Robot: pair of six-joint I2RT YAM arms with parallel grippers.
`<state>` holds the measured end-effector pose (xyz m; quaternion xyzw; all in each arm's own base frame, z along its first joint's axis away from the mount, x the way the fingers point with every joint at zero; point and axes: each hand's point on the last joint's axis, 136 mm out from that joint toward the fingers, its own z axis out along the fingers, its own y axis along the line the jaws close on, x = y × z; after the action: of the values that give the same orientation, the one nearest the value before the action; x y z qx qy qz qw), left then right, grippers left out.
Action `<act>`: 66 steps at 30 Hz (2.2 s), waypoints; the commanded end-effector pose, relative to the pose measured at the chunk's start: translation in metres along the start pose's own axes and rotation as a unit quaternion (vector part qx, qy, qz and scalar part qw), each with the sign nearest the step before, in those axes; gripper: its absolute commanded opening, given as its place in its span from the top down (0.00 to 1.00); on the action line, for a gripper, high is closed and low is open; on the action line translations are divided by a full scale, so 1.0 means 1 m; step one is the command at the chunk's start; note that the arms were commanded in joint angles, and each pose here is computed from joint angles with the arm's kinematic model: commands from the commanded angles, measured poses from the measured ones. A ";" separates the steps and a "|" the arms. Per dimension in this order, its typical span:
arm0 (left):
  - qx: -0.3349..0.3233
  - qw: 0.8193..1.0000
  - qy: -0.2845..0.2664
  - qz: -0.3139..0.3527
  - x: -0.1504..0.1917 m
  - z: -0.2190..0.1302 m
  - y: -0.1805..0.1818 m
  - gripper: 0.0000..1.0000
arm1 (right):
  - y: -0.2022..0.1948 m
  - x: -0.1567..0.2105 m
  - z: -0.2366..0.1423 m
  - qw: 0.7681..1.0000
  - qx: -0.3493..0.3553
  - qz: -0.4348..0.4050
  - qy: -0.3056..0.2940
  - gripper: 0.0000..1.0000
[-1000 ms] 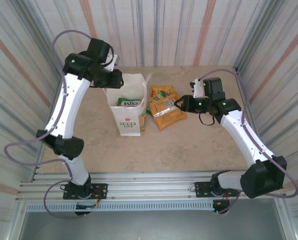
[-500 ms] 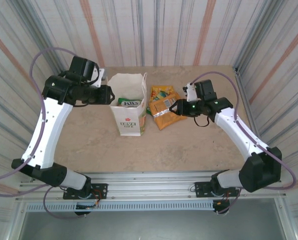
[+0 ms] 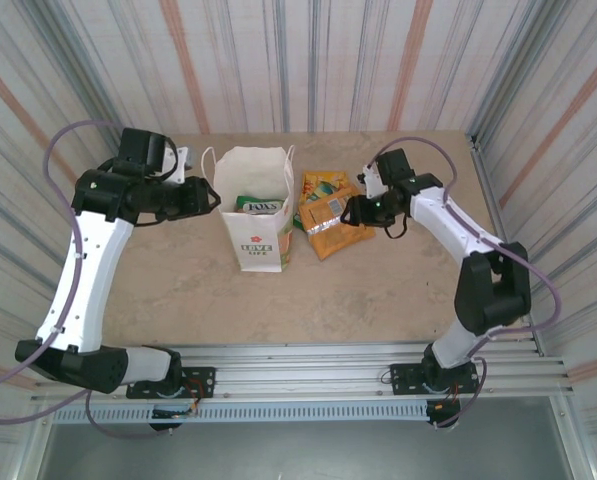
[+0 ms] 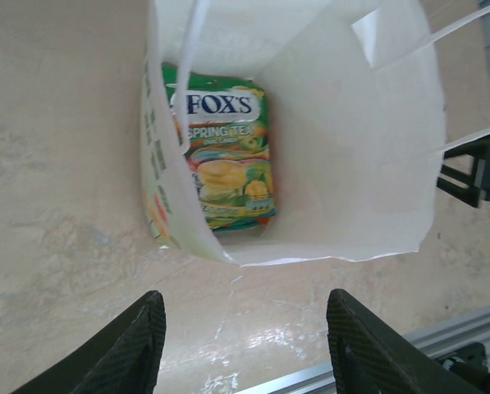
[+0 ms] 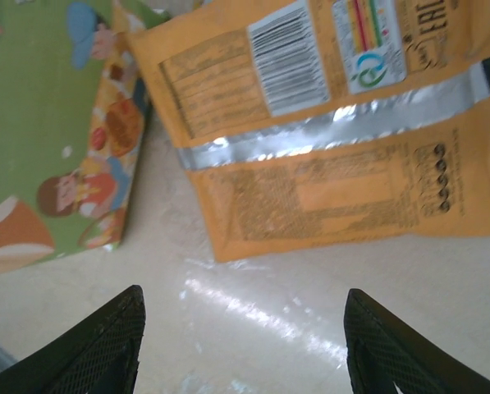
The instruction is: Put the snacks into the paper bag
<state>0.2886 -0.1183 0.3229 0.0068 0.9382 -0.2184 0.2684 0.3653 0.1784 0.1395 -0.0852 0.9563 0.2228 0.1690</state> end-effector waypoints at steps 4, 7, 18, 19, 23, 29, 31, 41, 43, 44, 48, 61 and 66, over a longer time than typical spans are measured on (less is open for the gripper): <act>0.025 1.000 0.003 -0.002 -0.002 0.007 -0.002 0.44 | -0.035 -0.015 0.028 0.998 0.040 -0.016 0.047 0.33; 0.024 1.000 0.000 -0.005 -0.006 0.008 0.001 0.44 | -0.052 -0.025 0.041 0.996 0.061 -0.020 0.056 0.29; 0.018 1.000 0.008 -0.014 -0.012 0.018 0.008 0.45 | -0.061 -0.033 0.084 0.993 0.016 -0.074 0.087 0.25; 0.021 1.000 0.006 -0.014 -0.013 0.019 0.008 0.45 | -0.058 -0.031 0.087 0.993 0.001 -0.079 0.093 0.25; 0.027 1.000 -0.001 -0.016 -0.017 0.019 0.007 0.46 | -0.055 -0.026 0.096 0.991 -0.029 -0.076 0.102 0.32; 0.024 1.000 -0.006 -0.013 -0.020 0.016 0.006 0.46 | -0.049 -0.031 0.086 0.992 -0.043 -0.088 0.084 0.66; 0.022 1.000 -0.008 -0.011 -0.021 0.014 0.006 0.47 | -0.045 -0.034 0.077 0.992 -0.049 -0.092 0.073 0.74; 0.044 0.999 -0.015 -0.003 -0.013 0.007 -0.002 0.47 | -0.026 -0.027 0.026 0.990 -0.038 -0.137 0.005 1.00; 0.051 0.998 -0.025 0.007 -0.012 0.003 -0.006 0.47 | -0.022 -0.021 0.013 0.989 -0.035 -0.143 -0.006 1.00; 0.057 0.998 -0.032 0.014 -0.012 0.001 -0.009 0.47 | -0.021 -0.017 0.006 0.989 -0.034 -0.146 -0.013 1.00; 0.093 0.992 -0.062 0.050 -0.011 -0.008 -0.025 0.45 | -0.011 -0.003 -0.020 0.985 -0.031 -0.167 -0.040 1.00; 0.153 0.968 -0.056 0.190 0.053 0.009 -0.062 0.42 | 0.049 0.068 -0.071 0.930 -0.031 -0.356 -0.090 1.00; 0.185 0.944 -0.038 0.269 0.081 0.012 -0.081 0.42 | 0.069 0.085 -0.081 0.898 -0.023 -0.427 -0.107 1.00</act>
<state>0.2274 -0.1930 0.2964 0.2340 0.8667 -0.3011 0.3217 0.2548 0.1961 0.2009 -0.4255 0.8209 0.1894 0.3305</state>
